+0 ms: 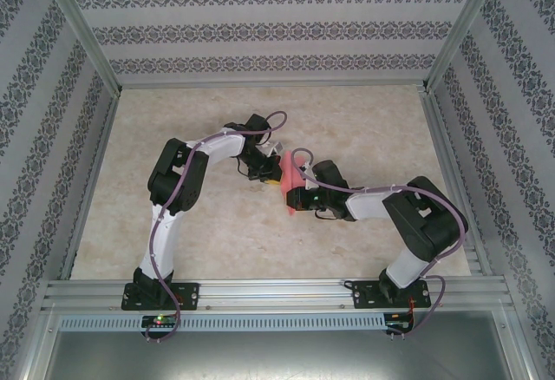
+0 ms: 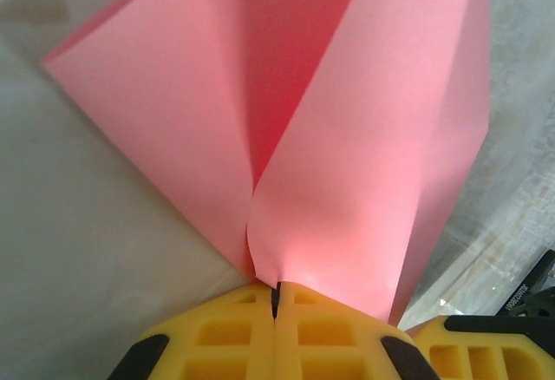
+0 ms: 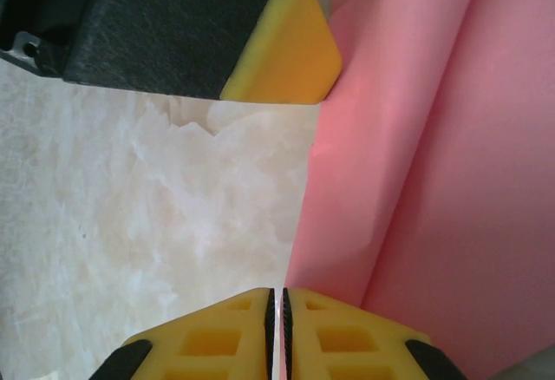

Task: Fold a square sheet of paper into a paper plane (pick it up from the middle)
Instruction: Fourth fold the wing at the center of the table.

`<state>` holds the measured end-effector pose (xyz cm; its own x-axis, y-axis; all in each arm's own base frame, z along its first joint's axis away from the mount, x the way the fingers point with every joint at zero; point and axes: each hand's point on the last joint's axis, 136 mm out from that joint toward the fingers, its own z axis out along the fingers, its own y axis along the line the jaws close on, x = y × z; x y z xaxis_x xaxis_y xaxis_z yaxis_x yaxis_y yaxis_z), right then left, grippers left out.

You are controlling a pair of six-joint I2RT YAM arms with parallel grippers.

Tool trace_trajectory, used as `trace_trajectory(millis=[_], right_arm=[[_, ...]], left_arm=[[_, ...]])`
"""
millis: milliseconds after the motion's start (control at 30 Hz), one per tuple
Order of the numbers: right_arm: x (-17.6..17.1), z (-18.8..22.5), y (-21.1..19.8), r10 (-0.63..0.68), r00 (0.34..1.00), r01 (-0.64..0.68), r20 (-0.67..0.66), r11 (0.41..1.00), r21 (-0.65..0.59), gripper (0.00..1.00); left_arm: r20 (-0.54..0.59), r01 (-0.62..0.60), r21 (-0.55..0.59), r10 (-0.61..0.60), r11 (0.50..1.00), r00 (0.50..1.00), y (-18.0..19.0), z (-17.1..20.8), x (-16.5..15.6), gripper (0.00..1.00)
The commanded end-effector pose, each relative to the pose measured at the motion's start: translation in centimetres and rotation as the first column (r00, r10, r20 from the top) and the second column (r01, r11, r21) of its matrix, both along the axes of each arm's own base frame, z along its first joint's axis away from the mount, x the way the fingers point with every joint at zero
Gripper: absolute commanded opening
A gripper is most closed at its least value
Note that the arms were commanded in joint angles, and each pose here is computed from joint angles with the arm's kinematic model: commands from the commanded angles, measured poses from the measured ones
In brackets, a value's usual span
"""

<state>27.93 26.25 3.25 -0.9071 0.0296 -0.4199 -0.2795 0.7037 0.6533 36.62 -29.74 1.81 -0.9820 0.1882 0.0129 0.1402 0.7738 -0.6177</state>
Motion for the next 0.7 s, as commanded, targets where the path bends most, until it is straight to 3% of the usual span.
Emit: trace_trajectory(millis=[0, 233, 667], right_arm=[[-0.1, 0.5, -0.3, 0.006, 1.0, -0.006, 0.012, 1.0, -0.003, 0.14], [-0.7, 1.4, 0.8, 0.041, 0.999, -0.041, 0.008, 0.998, 0.042, 0.14], [-1.8, -1.6, 0.0, 0.063, 0.996, -0.067, -0.055, 0.996, -0.062, 0.14]], left_arm=[[-0.071, 0.019, 0.161, -0.007, 0.987, 0.997, 2.3, -6.2, -1.7, 0.0], [-0.073, 0.022, 0.168, -0.01, 0.986, 0.997, 2.4, -6.4, -1.8, 0.0], [-0.074, 0.027, 0.179, -0.014, 0.984, 0.997, 2.6, -6.6, -1.9, 0.0]])
